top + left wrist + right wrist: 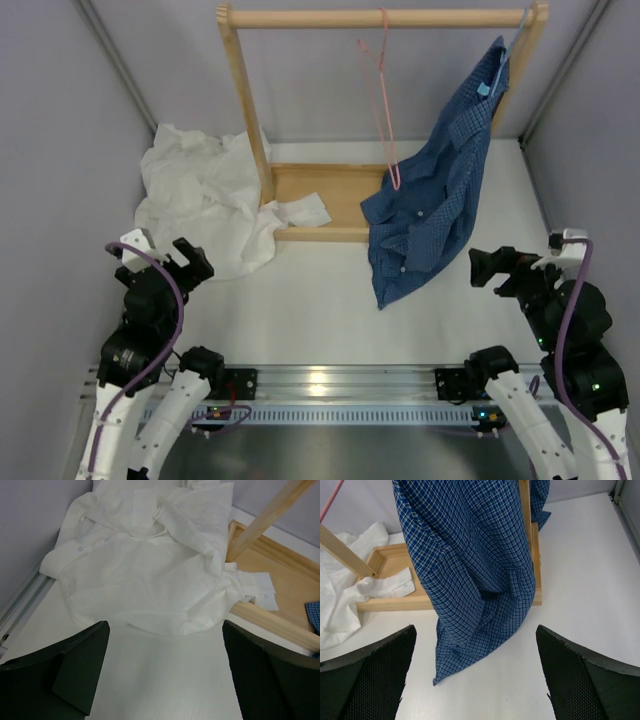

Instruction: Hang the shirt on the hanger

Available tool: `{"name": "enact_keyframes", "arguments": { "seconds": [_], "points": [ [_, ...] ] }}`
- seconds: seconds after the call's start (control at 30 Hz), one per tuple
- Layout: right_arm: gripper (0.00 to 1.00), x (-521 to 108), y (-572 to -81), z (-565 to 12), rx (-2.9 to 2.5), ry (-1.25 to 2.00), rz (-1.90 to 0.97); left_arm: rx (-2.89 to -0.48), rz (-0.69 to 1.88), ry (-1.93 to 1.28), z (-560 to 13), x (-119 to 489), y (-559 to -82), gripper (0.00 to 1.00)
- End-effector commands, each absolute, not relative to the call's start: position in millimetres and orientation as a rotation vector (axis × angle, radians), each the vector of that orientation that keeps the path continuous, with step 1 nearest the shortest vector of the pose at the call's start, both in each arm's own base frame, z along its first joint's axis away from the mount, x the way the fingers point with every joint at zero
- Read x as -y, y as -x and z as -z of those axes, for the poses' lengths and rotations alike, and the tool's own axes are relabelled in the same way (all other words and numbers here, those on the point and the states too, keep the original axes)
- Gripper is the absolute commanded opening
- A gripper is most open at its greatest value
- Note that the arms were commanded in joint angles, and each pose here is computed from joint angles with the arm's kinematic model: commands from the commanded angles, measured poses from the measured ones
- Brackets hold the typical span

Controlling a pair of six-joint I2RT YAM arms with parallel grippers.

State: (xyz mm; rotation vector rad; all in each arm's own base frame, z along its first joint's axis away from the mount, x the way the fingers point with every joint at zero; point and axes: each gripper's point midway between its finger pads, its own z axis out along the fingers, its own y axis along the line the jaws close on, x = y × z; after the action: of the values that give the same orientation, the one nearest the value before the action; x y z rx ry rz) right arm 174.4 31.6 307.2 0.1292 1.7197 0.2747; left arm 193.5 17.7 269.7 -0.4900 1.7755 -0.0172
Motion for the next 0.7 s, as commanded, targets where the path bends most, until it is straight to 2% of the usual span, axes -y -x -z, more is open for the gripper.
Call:
{"name": "enact_keyframes", "arguments": {
  "seconds": [0.0,0.23,0.4,0.5,0.67],
  "points": [
    [0.99,-36.3,-169.9,-317.0,-1.677,-0.124,-0.323,-1.723,-0.028,0.583,-273.1,-30.0,-196.1,0.98],
    [1.00,-72.8,-171.1,-308.2,-1.689,0.040,-0.480,-1.736,-0.153,0.787,-262.4,-49.5,-196.4,0.98],
    [1.00,-96.1,-170.6,-306.4,-1.715,0.112,-0.602,-1.724,0.007,1.022,-231.1,-30.3,-214.1,0.98],
    [0.99,-102.2,-171.5,-301.7,-1.724,0.113,-0.641,-1.682,-0.021,1.096,-211.7,-29.0,-245.6,0.98],
    [0.99,-113.4,-168.2,-295.9,-1.720,0.136,-0.718,-1.750,0.087,1.252,-164.5,-41.6,-344.5,0.98]
  ]
}}
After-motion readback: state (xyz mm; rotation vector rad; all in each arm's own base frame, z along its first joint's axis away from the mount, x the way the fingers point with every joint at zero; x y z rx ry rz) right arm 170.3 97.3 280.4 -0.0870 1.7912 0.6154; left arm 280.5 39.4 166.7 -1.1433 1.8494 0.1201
